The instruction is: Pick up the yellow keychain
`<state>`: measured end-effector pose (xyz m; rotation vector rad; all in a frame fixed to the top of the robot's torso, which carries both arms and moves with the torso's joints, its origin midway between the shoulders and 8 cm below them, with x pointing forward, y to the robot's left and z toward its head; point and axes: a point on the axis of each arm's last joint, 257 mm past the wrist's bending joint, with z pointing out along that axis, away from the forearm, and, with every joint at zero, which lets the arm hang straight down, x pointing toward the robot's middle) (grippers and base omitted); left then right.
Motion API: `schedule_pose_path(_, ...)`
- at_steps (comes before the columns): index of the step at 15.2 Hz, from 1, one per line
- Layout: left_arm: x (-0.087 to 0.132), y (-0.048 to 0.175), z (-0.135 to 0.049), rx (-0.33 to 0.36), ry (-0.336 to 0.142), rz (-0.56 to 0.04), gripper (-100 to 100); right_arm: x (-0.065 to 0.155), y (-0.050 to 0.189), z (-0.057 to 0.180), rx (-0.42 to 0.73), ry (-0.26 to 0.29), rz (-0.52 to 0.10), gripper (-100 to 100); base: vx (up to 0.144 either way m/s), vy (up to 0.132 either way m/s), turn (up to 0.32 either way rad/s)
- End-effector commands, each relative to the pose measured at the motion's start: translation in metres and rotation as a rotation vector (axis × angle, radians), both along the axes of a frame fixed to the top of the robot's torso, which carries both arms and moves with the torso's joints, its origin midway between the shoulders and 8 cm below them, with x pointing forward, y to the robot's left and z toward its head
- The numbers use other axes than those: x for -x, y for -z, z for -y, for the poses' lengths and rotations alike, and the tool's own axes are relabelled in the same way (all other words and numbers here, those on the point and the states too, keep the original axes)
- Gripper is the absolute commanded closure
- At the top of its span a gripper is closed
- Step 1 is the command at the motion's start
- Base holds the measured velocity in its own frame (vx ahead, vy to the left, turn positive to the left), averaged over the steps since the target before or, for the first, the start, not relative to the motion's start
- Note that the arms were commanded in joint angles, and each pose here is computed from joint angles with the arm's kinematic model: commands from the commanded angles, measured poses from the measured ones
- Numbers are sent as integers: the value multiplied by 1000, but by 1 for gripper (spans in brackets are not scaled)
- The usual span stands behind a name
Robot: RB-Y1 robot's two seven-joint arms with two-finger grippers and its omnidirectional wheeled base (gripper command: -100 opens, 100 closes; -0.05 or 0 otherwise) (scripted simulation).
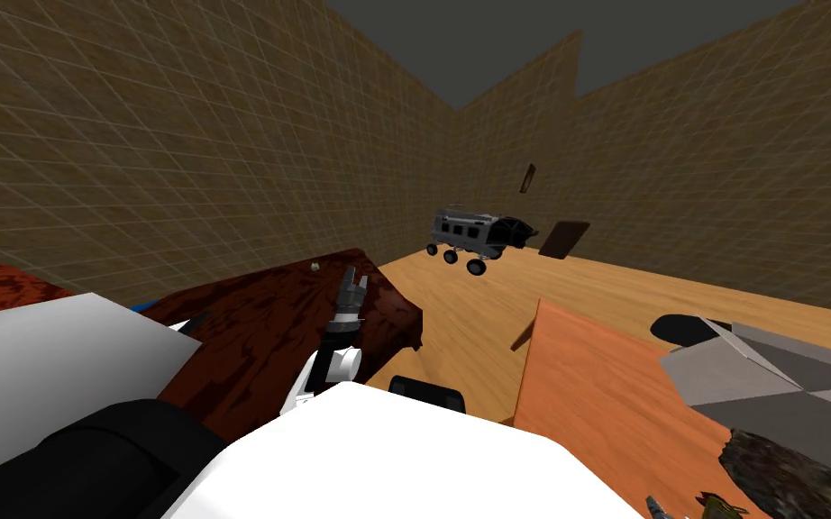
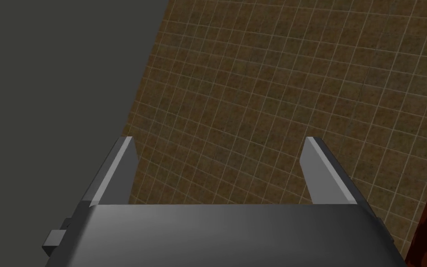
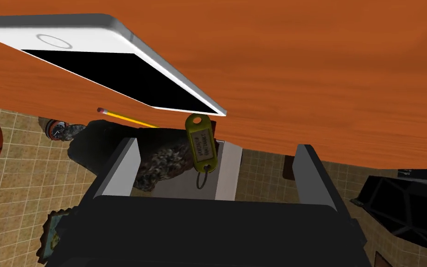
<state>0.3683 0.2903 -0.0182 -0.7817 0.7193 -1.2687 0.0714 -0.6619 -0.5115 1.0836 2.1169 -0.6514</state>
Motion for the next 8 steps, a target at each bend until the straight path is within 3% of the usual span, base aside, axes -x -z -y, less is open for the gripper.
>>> schedule_pose_path(1, 0, 0, 0, 0, 0, 0, 0, 8, 2, 2, 7, 7, -15, -100, 34, -13, -48)
schedule_pose_path(2, 0, 0, 0, 0, 0, 0, 0, 28, 1, 13, 38, 27, -59, -100, 35, -8, 178)
schedule_pose_path(5, 0, 0, 0, 0, 0, 0, 0, 57, 1, 23, 70, 48, -125, -100, 67, -32, 238)
schedule_pose_path(7, 0, 0, 0, 0, 0, 0, 0, 96, -3, 38, 122, 75, -214, -100, 103, -61, 318)
schedule_pose_path(8, 0, 0, 0, 0, 0, 0, 0, 102, -2, 38, 120, 83, -221, -100, 106, -82, 244)
